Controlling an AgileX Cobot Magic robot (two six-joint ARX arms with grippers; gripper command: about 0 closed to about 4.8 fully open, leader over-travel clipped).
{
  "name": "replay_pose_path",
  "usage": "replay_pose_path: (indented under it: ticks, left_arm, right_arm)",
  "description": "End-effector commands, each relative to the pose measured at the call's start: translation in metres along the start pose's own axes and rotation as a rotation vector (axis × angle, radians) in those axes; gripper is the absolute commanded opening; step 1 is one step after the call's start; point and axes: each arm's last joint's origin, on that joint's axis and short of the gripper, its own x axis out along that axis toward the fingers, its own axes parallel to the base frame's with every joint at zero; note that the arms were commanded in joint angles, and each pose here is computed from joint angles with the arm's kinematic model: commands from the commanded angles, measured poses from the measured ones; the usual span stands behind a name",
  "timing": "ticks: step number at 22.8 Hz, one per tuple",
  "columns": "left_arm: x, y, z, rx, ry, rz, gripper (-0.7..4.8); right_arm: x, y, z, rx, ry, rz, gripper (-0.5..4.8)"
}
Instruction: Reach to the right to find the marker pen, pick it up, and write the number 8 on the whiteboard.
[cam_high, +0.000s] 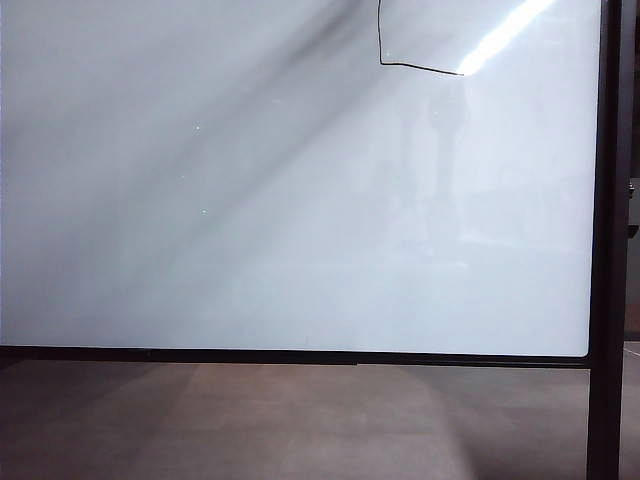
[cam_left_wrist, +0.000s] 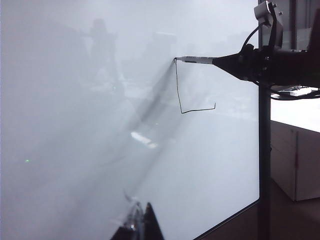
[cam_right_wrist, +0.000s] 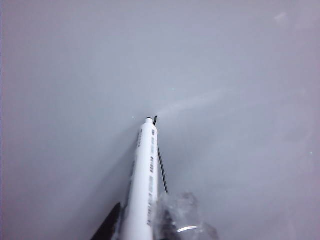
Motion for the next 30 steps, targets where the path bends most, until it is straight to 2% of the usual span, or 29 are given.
replay_pose_path:
  ticks: [1,4,12,20,30]
  left_arm:
    - [0.0,0.0,0.002,0.001,-0.014,0.003,-0.05]
    - [0.0,0.0,0.002,0.001,-0.014,0.003,-0.05]
    - [0.0,0.001,0.002,0.002,-0.012,0.007,-0.05]
    - [0.001,0.001,0.002,0.002,-0.011,0.004,-0.05]
    - [0.0,0.001,0.002,0.002,-0.011,0.005,-0.05]
  right_arm:
    - [-0.001,-0.003,0.008,-0.017,-0.034,-0.029,-0.05]
    - [-0.001,-0.005,0.009,-0.028,-0.035,-0.057,-0.05]
    - [-0.009,-0.031,0.021,-0.05,-0.018,-0.14,-0.05]
    - [-0.017,-0.047,0.028,-0.066,-0.009,-0.196,-0.05]
    - [-0.02,-0.057,0.008,-0.069,0.053,-0.22,-0.05]
